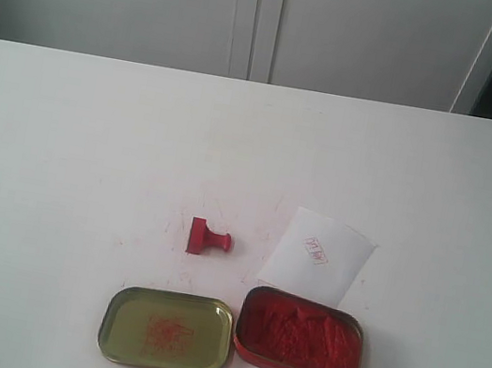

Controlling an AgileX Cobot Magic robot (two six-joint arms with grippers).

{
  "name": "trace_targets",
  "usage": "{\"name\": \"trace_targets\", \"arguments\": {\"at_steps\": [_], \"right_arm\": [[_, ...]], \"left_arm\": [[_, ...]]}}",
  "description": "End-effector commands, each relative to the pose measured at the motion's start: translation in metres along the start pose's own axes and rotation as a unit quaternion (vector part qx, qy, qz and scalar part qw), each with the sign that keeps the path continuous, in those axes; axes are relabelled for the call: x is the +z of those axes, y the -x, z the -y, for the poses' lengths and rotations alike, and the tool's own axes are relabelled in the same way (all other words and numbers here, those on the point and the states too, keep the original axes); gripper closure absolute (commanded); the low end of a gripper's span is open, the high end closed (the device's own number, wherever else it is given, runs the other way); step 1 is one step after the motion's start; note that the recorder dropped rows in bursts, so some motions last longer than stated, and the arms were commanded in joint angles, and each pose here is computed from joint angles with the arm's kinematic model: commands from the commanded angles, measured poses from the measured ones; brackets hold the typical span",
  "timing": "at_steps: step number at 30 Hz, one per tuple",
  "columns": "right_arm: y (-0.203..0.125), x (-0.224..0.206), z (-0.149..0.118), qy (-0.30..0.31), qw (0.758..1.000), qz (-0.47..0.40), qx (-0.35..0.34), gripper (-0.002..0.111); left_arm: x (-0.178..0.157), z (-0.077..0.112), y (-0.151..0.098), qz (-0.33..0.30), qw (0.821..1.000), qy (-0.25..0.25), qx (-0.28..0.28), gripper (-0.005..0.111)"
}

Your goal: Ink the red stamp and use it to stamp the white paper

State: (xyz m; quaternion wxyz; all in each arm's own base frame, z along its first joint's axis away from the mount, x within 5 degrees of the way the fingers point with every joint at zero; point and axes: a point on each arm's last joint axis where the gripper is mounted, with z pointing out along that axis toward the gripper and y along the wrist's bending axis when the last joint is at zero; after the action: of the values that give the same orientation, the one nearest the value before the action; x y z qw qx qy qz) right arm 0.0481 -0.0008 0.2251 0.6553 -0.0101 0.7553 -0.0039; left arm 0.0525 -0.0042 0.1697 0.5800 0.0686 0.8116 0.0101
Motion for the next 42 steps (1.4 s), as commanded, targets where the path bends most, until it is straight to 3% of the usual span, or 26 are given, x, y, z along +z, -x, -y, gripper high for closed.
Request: {"name": "trace_targets", "arguments": {"at_steps": [1,13,42], "right_arm": [[-0.010,0.003,0.000,0.001,1.000,-0.004,-0.006,0.108],[-0.038,0.012,-0.001,0.003,0.999,-0.038,-0.007,0.108],[-0.042,0.011,0.001,-0.006,0.998,-0.059,-0.034,0.108]], "left_arm": [[0.000,0.000,-0.001,0.000,1.000,0.001,0.000,0.107],[0.000,0.000,-0.001,0.000,1.000,0.001,0.000,0.107],[0.000,0.000,-0.001,0.000,1.000,0.001,0.000,0.107]]}}
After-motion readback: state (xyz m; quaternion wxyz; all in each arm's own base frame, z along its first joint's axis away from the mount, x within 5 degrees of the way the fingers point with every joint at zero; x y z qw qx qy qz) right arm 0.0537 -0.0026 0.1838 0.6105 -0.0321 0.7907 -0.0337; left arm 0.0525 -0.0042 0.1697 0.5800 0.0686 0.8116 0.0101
